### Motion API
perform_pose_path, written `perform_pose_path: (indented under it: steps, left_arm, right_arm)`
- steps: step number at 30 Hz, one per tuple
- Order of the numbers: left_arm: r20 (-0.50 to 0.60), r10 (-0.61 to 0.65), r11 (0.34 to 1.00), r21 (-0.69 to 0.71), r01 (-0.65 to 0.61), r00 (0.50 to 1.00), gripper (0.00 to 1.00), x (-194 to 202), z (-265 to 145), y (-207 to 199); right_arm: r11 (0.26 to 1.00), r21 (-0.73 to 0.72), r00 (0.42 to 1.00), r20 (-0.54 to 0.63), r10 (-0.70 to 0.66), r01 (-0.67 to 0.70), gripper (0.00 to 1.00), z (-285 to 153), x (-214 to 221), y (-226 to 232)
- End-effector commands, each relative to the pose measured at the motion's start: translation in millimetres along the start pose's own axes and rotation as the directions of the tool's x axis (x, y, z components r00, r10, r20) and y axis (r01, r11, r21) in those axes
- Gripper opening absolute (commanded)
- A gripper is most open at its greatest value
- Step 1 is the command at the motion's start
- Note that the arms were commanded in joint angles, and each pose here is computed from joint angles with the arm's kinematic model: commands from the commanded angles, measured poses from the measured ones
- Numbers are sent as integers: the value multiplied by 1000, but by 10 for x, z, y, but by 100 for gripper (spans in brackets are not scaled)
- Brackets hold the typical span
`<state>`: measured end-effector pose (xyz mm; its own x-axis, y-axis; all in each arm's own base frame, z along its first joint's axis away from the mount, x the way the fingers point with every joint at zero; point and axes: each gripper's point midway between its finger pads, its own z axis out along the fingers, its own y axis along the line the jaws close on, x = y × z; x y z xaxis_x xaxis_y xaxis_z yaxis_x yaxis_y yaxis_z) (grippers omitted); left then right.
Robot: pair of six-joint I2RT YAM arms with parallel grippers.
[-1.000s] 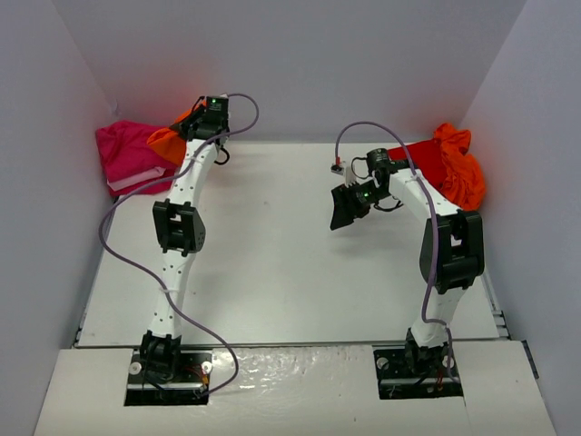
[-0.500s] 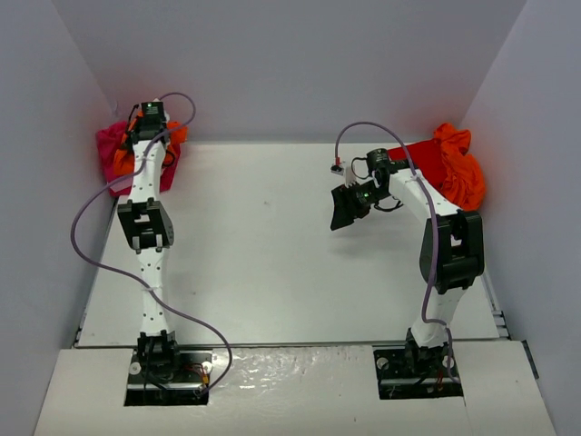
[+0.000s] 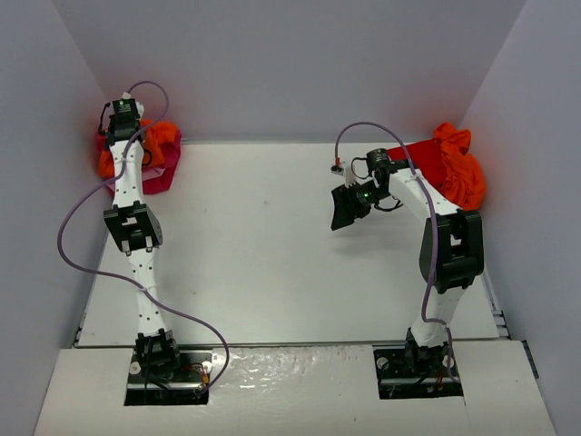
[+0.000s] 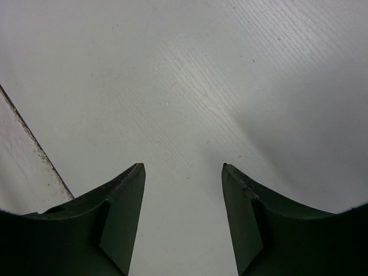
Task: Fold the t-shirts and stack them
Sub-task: Put the neatly folded tshirt into the corner of the board with the left arm
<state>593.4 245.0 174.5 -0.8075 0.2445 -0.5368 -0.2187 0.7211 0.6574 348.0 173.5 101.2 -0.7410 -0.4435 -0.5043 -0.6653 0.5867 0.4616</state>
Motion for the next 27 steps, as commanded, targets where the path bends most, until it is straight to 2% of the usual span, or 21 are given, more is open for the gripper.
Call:
perform_pose_path:
  steps: [1,2,4,5,7,13,18,22,27]
  left_arm:
    - [150,-210,978,38,207,966,42,-417,-275,252]
    - [163,-236,972,63,228,958,56,-465,-337,253]
    - [197,-284,958,92,271,938,70,-575,-441,309]
    - [207,-305,952,94,292,929,71,-608,-479,342]
    - [246,-357,934,125,336,901,95,-734,-637,444]
    - [328,-415,910,143,389,849,94,-934,-1093,835]
    - [345,-434,900,198,387,832,93,-982,-1389,924]
    - [294,-460,880,276,387,838,81,-918,-1472,772]
    - [109,-452,803,482,350,885,59,-648,-1401,82]
  right_arm:
    - [1000,-10,1000,-5,-17,17,53,-20,-20,34]
    - [1000,-12,1000,-8,-18,18,53,-12,-13,30]
    - [1000,-16,1000,-14,-14,14,53,14,-2,21]
    - [1000,-18,1000,-18,-11,10,53,23,7,17]
    - [1000,-18,1000,-27,-13,13,53,47,19,12]
    - [1000,-14,999,-26,-29,28,53,26,8,23]
    - [999,-9,999,-11,-47,47,53,-33,-18,59]
    - [999,-11,999,-2,-53,53,53,-57,-33,86]
    - [998,-10,998,5,-58,58,53,-78,-55,109]
